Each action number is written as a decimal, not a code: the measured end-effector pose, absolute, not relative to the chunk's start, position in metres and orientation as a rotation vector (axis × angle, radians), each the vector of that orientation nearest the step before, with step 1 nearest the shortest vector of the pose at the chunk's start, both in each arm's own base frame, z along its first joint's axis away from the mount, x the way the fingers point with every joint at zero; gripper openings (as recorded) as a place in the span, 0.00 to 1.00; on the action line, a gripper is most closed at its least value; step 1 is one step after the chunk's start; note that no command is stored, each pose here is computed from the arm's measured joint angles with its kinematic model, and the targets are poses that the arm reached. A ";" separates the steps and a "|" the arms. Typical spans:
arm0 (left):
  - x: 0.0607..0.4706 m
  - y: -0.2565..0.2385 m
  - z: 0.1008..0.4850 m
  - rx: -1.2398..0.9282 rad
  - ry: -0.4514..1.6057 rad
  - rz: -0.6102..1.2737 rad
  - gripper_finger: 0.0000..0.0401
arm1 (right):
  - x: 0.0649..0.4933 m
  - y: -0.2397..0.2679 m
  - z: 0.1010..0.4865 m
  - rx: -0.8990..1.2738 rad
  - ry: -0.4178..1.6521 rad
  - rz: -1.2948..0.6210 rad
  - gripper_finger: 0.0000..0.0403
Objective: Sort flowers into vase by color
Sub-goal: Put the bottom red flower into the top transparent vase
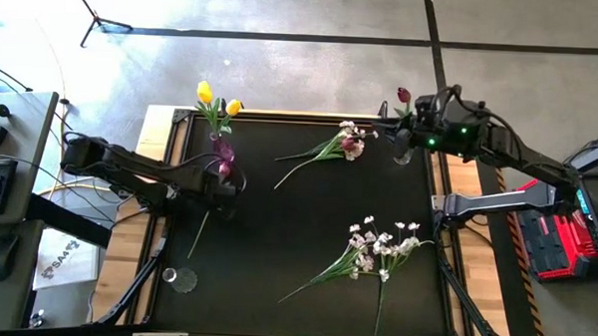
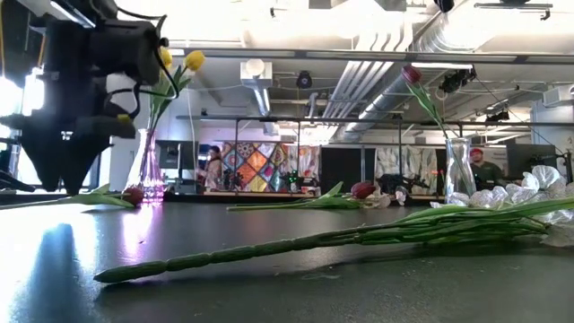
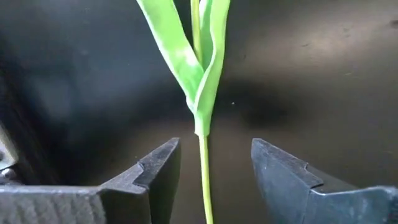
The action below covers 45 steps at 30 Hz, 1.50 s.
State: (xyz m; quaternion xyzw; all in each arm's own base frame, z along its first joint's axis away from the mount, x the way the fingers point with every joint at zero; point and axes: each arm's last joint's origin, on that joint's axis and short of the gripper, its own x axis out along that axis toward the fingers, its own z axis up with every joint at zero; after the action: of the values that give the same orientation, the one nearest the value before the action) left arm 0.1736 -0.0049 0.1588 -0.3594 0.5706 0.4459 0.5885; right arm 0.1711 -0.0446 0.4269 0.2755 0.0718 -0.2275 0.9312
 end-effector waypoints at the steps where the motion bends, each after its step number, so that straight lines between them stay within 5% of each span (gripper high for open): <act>1: 0.173 -0.005 0.155 -0.845 1.320 1.038 0.44 | 0.171 -0.044 0.426 0.571 0.151 -0.463 0.38; 9: 0.165 -0.001 0.134 -0.927 1.288 1.040 0.29 | 0.173 -0.035 0.426 0.606 0.151 -0.449 0.38; 17: 0.176 -0.007 0.144 -0.913 1.302 0.930 0.02 | 0.173 -0.029 0.424 0.650 0.159 -0.469 0.38; 22: 0.196 -0.028 0.160 -0.963 1.246 0.731 0.03 | 0.174 -0.017 0.403 0.788 0.344 -0.534 0.38; 29: 0.246 -0.048 0.192 -0.965 0.709 0.349 0.01 | 0.190 0.014 0.376 0.874 0.540 -0.615 0.38; 36: 0.270 -0.039 0.233 -0.621 0.212 0.209 0.00 | 0.237 0.043 0.372 0.822 0.472 -0.416 0.38; 45: 0.275 -0.024 0.245 -0.328 0.132 0.125 0.00 | 0.290 0.051 0.374 0.447 0.273 -0.238 0.38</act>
State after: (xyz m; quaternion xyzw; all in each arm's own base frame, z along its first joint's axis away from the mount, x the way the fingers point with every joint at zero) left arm 0.2747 -0.0240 0.2446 -0.1631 0.0657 0.0622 0.9825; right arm 0.2897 0.0514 0.3744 0.2204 0.1348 -0.1174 0.9589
